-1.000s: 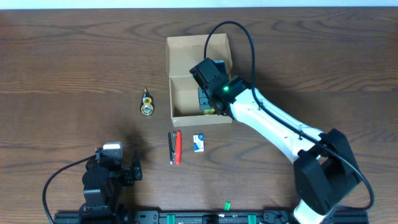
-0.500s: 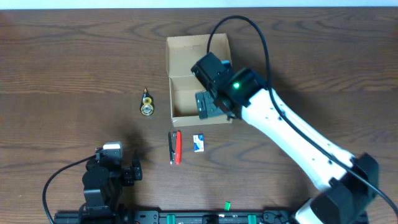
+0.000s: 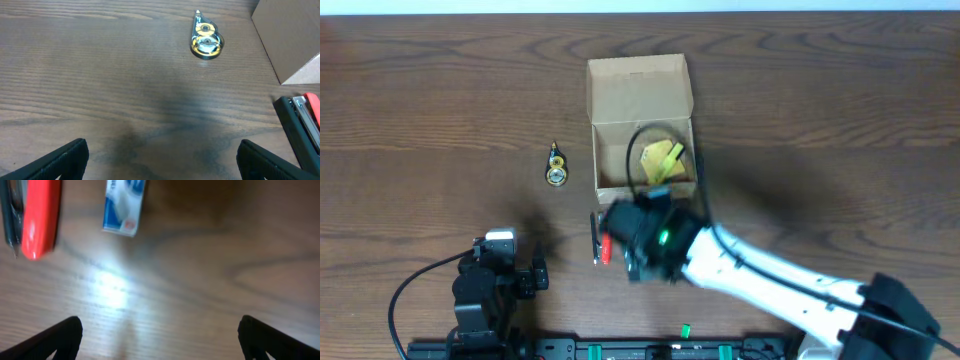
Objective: Pack container
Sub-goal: 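Move the right gripper to the blue-and-white staples box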
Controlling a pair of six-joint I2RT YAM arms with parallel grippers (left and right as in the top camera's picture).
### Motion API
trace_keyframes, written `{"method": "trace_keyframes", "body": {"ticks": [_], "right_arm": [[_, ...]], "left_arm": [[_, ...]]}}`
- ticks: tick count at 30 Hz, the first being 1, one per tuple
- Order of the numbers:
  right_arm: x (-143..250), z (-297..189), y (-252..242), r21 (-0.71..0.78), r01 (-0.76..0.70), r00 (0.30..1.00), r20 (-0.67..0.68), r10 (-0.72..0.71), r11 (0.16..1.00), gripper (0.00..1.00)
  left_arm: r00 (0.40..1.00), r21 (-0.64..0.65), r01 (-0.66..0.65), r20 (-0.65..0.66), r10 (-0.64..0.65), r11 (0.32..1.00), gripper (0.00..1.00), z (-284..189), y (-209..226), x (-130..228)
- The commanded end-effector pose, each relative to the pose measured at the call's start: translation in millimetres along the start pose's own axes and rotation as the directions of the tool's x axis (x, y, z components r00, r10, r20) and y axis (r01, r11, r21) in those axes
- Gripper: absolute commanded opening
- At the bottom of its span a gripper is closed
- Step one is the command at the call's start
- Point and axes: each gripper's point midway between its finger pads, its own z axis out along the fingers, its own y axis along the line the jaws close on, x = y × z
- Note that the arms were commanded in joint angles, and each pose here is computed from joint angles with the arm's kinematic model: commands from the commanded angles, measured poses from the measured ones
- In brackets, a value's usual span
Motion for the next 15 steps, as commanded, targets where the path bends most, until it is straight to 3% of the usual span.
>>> {"method": "trace_keyframes", "body": {"ticks": [1,15], "right_arm": [[4,-4,5,0.0,-0.116,0.99,0.077,0.116,0.993,0.99],[-26,-7,17,-0.103,-0.449,0.858,0.228,0.46,0.888,0.99]], "left_arm": [[1.0,-0.021,0.007,-0.007,-0.007,1.0,0.95,2,4,4],[1.0,-0.021,0.007,-0.007,-0.007,1.0,0.95,2,4,4]]}}
